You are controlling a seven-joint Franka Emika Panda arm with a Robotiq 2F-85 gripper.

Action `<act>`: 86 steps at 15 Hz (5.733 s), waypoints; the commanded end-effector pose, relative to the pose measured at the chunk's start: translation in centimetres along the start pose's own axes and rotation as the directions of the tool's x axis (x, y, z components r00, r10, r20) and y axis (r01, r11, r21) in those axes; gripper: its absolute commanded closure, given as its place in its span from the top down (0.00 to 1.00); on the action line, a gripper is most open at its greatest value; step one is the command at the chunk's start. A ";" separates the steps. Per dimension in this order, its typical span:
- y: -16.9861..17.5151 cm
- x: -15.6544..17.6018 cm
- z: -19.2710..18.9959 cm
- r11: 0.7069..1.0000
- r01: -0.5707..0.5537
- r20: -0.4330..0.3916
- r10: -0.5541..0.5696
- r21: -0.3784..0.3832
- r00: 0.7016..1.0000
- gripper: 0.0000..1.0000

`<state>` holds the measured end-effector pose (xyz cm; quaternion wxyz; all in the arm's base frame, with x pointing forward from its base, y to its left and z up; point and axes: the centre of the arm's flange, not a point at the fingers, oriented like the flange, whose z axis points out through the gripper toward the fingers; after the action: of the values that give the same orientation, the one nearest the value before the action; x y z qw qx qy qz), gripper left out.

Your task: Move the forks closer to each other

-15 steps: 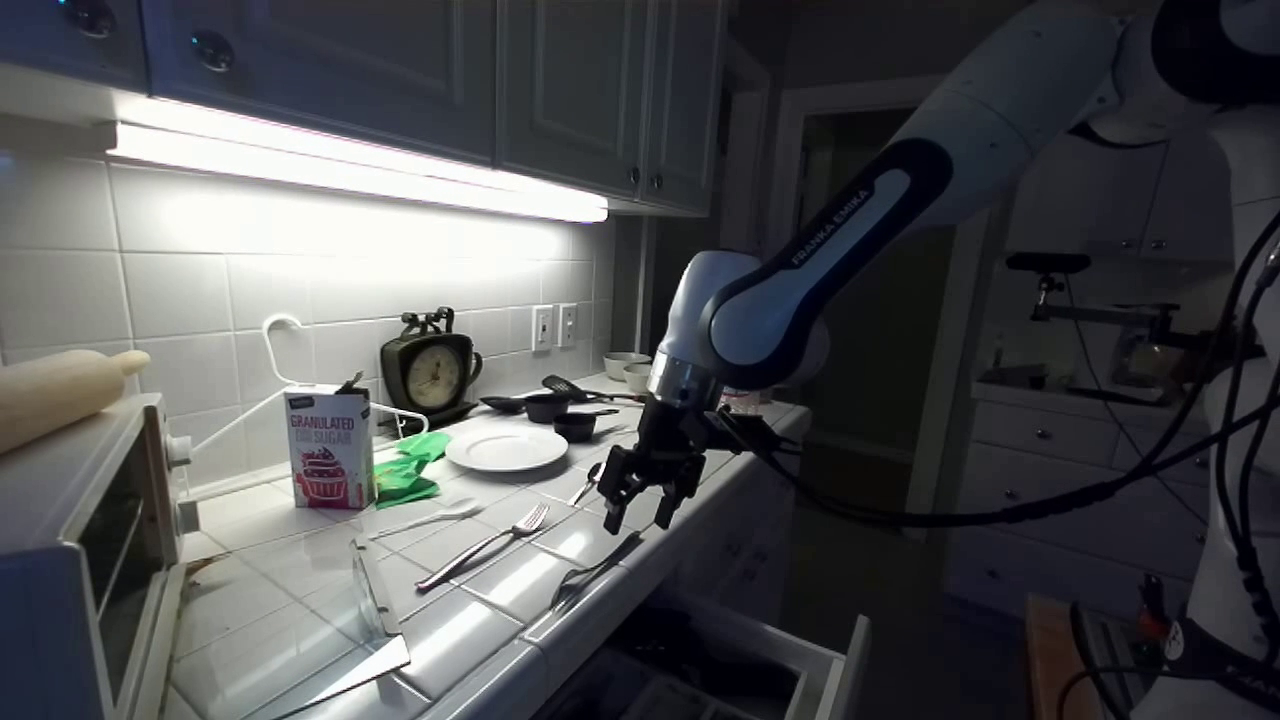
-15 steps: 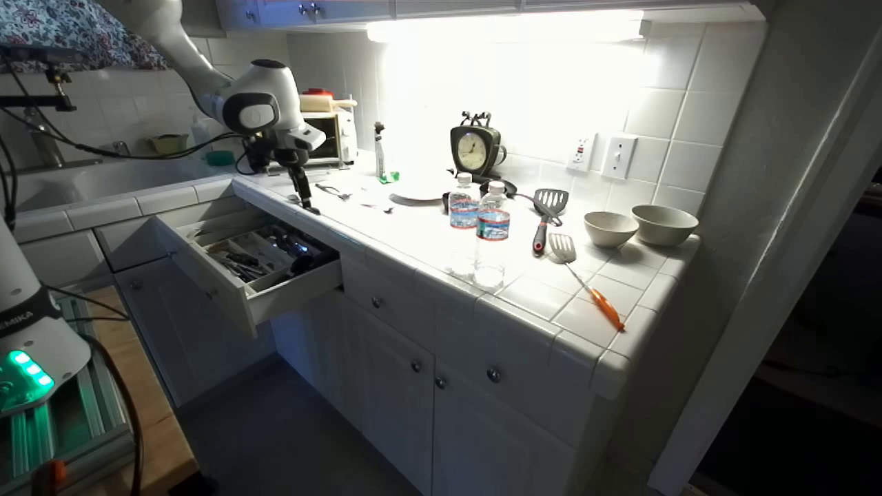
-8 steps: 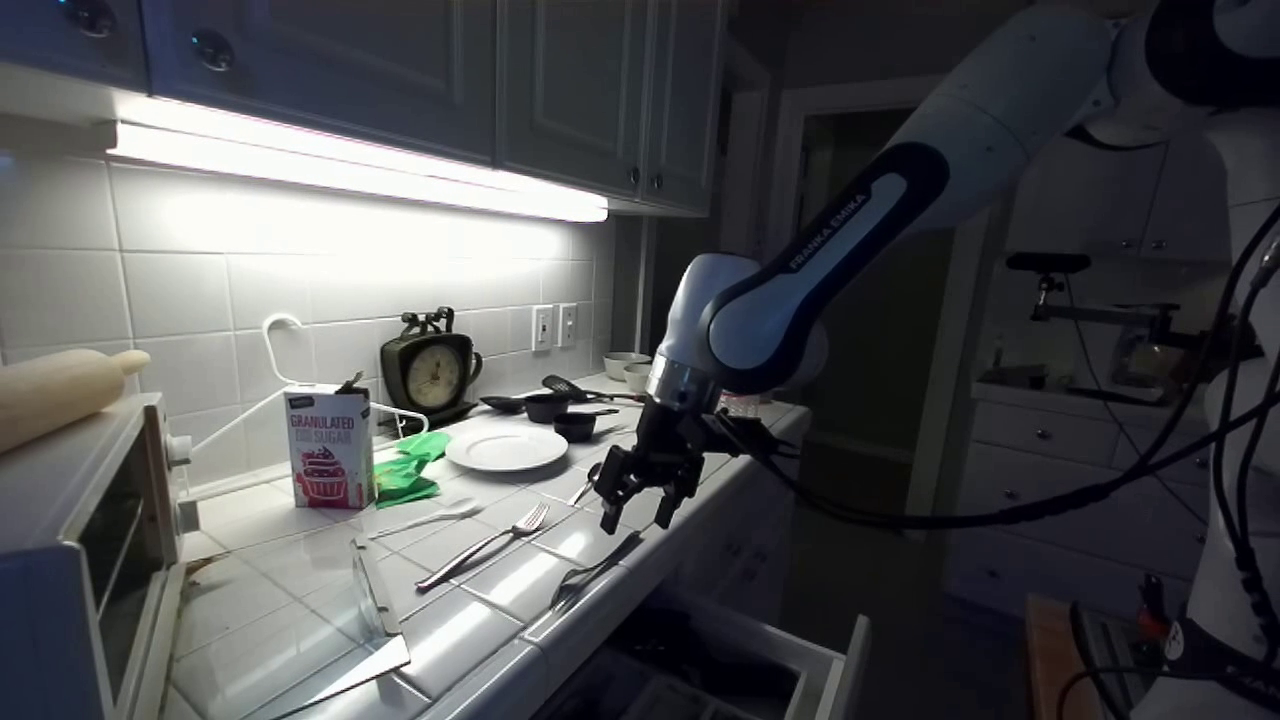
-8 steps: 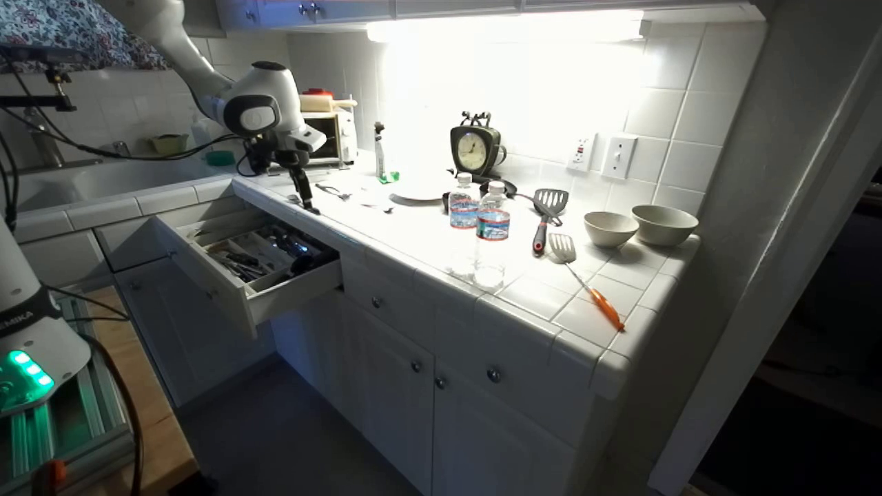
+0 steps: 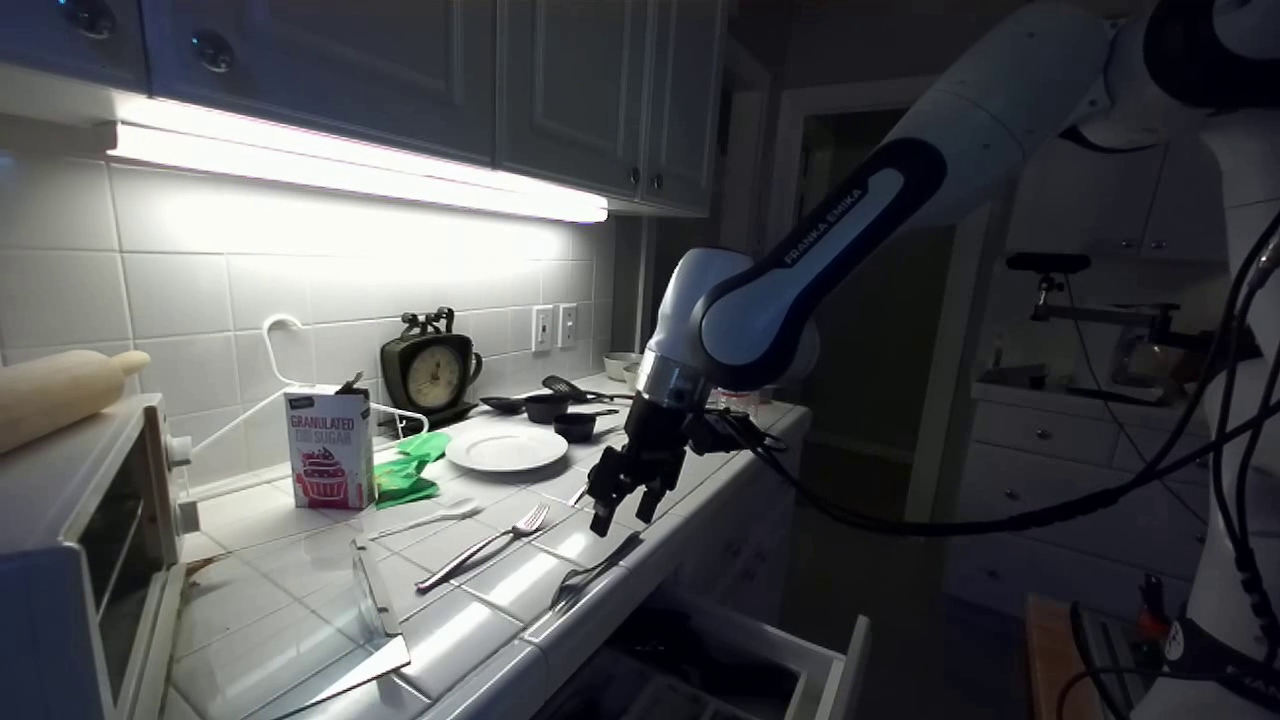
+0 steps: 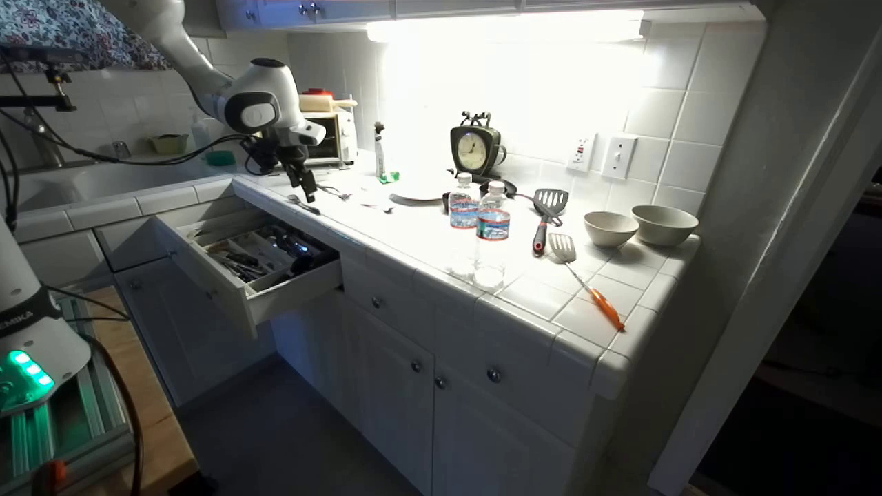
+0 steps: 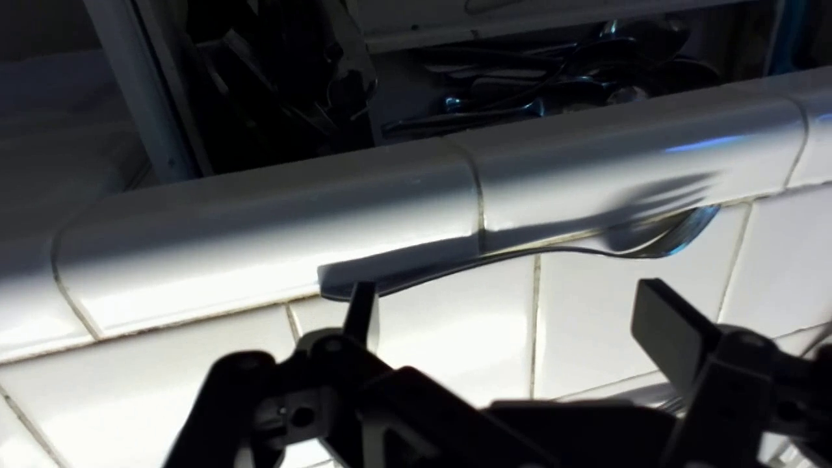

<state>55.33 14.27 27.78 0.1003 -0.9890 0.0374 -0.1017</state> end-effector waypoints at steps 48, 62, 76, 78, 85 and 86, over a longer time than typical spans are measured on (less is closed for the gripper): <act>-0.2 2.4 3.2 0.690 0.716 -0.120 -0.723 -0.102 0.680 0.01; -0.8 3.5 1.6 0.632 0.766 -0.142 -0.774 -0.118 0.617 0.04; -6.1 6.0 2.7 0.167 0.972 -0.162 -0.977 -0.164 0.140 0.01; -6.2 5.5 3.5 0.127 0.980 -0.157 -0.982 -0.151 0.103 0.01; -5.5 5.7 4.5 0.040 0.986 -0.136 -0.991 -0.163 0.017 0.01; -5.4 5.6 4.7 0.036 0.986 -0.134 -0.991 -0.162 0.014 0.01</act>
<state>61.13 20.18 25.87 -0.0111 -0.7337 -0.6341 -0.2441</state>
